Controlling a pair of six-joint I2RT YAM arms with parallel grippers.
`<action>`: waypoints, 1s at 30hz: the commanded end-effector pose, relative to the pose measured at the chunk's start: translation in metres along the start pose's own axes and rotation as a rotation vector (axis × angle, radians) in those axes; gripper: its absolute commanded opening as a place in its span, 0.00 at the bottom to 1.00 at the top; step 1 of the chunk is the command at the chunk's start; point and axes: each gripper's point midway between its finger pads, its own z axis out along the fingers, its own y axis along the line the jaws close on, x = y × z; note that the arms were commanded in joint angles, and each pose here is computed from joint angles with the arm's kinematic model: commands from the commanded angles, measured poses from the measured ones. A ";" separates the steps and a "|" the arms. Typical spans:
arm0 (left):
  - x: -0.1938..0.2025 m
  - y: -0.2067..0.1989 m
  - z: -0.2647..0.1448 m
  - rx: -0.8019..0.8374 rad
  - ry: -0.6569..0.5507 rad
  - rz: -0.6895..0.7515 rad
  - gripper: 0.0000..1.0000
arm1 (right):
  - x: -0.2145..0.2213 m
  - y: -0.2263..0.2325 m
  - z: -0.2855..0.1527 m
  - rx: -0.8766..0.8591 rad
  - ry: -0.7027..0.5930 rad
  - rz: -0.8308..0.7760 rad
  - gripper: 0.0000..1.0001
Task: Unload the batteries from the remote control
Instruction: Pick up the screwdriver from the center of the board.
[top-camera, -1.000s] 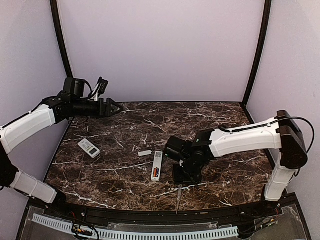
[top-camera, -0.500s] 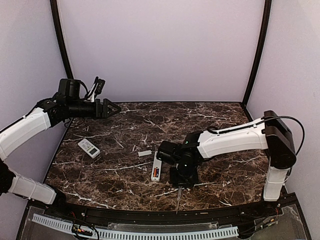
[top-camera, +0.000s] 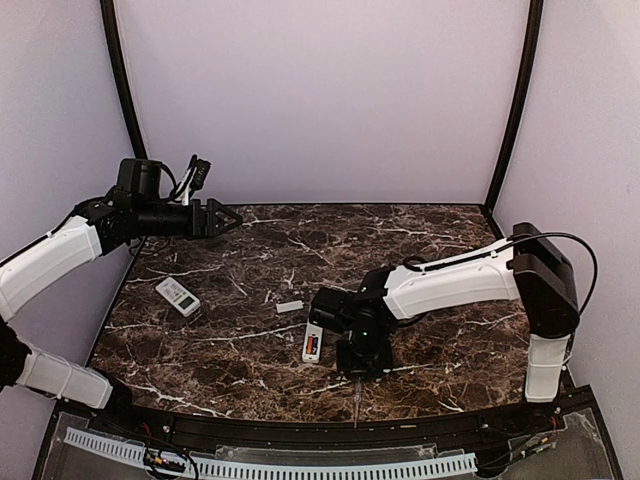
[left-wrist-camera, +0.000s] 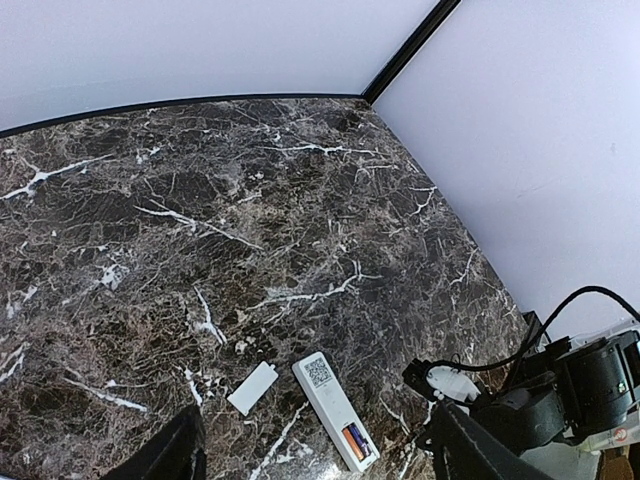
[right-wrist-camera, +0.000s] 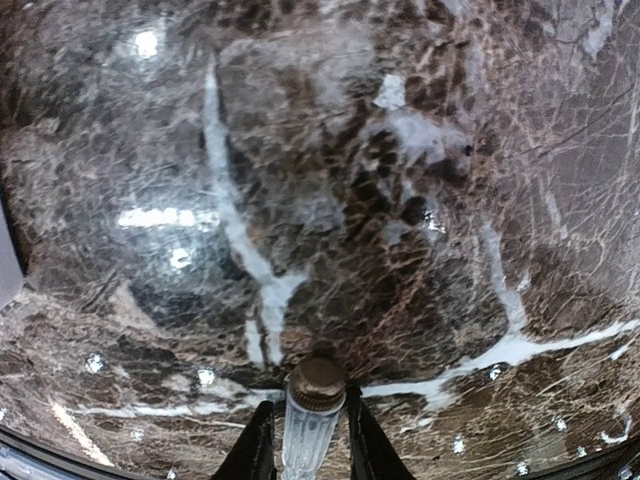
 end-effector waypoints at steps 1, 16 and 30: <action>0.003 -0.001 -0.004 0.007 0.000 -0.001 0.77 | 0.001 -0.008 0.006 0.045 0.027 0.013 0.22; -0.004 -0.021 -0.012 0.090 -0.047 0.072 0.77 | -0.053 0.009 -0.064 -0.196 -0.211 0.037 0.00; 0.040 -0.131 0.006 0.473 0.023 0.189 0.77 | -0.142 0.070 -0.310 -0.963 -1.032 -0.339 0.00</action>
